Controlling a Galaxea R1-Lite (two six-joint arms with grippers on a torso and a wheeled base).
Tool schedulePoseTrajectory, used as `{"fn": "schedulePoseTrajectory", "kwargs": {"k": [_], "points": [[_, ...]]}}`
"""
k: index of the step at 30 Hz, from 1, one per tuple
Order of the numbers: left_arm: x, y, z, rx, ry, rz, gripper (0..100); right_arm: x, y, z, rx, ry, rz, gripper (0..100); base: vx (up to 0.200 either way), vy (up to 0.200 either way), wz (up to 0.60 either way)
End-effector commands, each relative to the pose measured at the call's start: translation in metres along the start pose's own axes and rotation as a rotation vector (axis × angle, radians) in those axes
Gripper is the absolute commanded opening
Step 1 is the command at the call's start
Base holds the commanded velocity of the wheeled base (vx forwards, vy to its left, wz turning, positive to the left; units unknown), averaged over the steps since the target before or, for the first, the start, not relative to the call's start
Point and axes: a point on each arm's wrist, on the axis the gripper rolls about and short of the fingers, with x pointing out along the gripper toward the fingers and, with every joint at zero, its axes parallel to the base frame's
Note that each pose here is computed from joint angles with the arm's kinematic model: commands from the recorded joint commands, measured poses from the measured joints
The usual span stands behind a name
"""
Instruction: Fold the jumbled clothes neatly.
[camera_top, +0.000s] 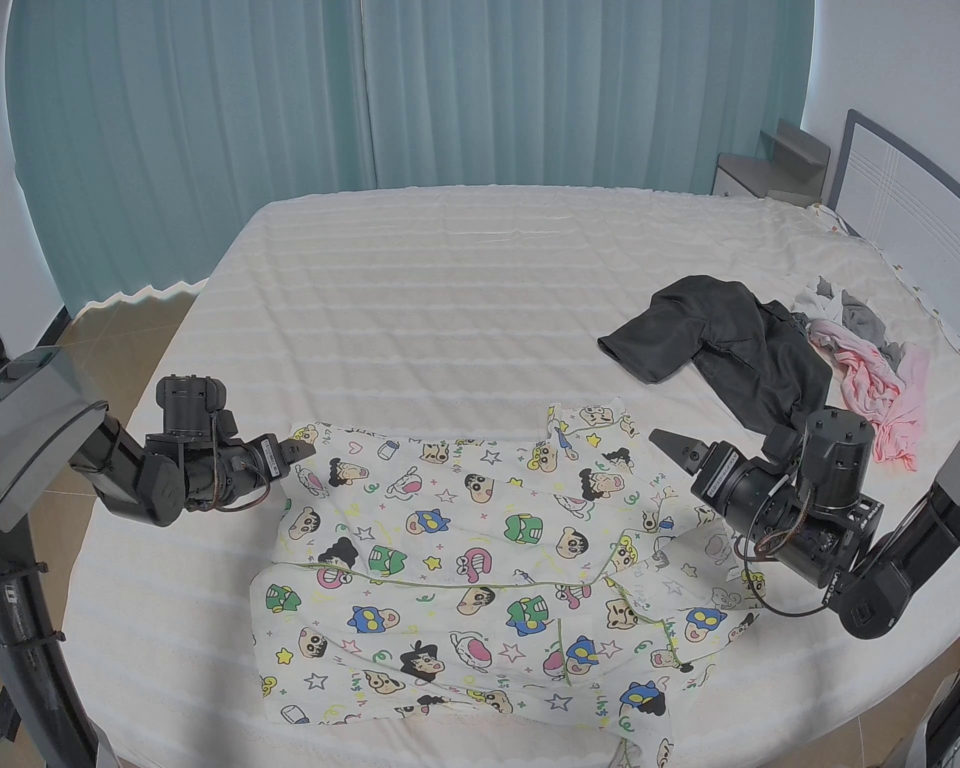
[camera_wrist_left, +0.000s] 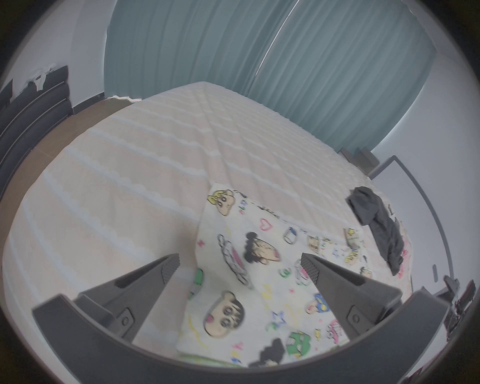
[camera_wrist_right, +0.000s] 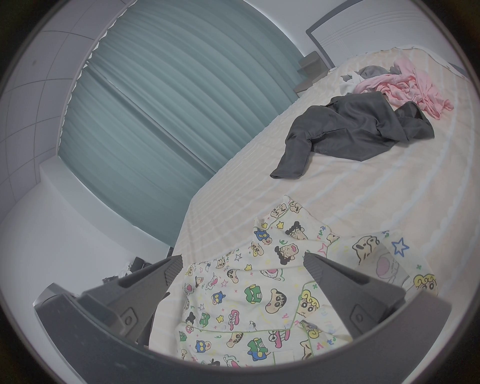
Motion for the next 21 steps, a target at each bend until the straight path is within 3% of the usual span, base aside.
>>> {"fn": "schedulePoseTrajectory", "kwargs": {"k": [1, 19, 20, 21], "points": [[0.038, 0.025, -0.003, -0.014, 0.034, 0.031, 100, -0.005, 0.0, -0.012, -0.019, 0.037, 0.002, 100, 0.0, 0.0, 0.0], [0.07, 0.022, -0.008, -0.035, 0.046, -0.019, 100, -0.005, -0.001, -0.015, -0.024, 0.039, 0.008, 100, 0.0, 0.0, 0.0], [0.073, 0.02, -0.008, -0.049, 0.042, -0.023, 0, -0.004, -0.001, -0.016, -0.025, 0.041, 0.006, 100, 0.0, 0.0, 0.0], [0.074, 0.02, -0.008, -0.053, 0.041, -0.021, 0, -0.004, -0.001, -0.016, -0.025, 0.041, 0.006, 100, 0.0, 0.0, 0.0]]}}
